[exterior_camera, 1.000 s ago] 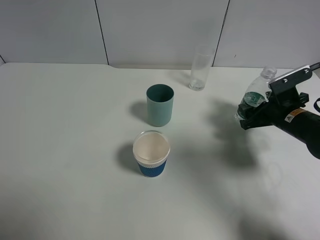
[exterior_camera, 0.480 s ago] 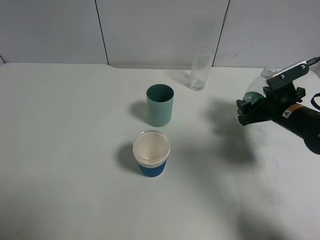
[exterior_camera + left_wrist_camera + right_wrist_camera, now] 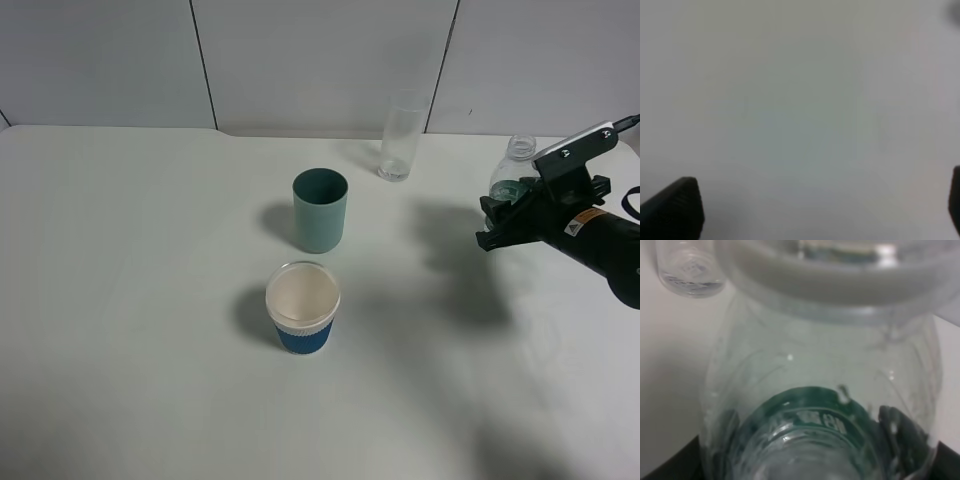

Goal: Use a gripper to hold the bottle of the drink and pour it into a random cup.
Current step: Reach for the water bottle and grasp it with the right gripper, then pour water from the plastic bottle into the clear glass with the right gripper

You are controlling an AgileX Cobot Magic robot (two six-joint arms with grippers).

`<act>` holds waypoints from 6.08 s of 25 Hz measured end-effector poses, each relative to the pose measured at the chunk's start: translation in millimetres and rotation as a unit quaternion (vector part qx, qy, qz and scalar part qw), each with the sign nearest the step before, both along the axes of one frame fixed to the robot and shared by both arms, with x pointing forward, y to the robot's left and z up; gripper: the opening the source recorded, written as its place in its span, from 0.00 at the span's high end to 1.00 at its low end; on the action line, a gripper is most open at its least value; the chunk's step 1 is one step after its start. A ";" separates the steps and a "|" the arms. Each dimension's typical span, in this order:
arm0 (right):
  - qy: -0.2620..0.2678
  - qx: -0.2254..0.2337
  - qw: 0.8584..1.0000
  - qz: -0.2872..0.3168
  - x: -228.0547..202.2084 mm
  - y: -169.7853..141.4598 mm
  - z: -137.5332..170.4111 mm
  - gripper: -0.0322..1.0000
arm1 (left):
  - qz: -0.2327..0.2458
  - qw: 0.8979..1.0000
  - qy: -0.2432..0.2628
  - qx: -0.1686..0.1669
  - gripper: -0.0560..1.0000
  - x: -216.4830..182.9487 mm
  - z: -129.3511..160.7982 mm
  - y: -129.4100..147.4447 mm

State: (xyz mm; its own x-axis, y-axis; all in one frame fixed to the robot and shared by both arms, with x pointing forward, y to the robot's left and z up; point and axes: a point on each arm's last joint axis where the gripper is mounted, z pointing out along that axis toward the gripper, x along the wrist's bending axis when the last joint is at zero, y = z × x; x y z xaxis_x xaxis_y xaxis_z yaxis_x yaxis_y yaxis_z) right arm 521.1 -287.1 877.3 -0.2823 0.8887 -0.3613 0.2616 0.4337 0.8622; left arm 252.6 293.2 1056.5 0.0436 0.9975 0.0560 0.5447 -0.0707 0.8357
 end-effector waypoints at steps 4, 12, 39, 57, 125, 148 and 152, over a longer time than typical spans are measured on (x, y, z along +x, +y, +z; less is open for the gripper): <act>0.003 0.021 1.000 -0.009 0.0 -0.2 0.0 0.42 | 0.000 1.000 0.000 0.000 0.01 0.0 0.0 0.0; 0.006 0.040 0.999 -0.025 0.3 -1.6 0.4 0.42 | 0.000 1.000 0.000 0.000 0.01 0.0 0.0 0.0; -0.026 -0.010 0.991 -0.128 -3.3 -22.6 40.6 0.42 | 0.000 1.000 0.000 0.000 0.01 0.0 0.0 0.0; -0.002 0.032 0.991 -0.130 18.2 -20.3 65.7 0.42 | 0.000 1.000 0.000 0.000 0.01 0.0 0.0 0.0; 0.105 0.048 0.992 -0.040 57.7 -3.5 99.7 0.42 | 0.000 1.000 0.000 0.000 0.01 0.0 0.0 0.0; 0.151 -0.122 0.976 -0.100 99.3 16.2 114.2 0.42 | 0.000 1.000 0.000 0.000 0.01 0.0 0.0 0.0; 0.155 -0.157 0.968 -0.116 108.8 26.1 113.6 0.42 | 0.000 1.000 0.000 0.000 0.01 0.0 0.0 0.0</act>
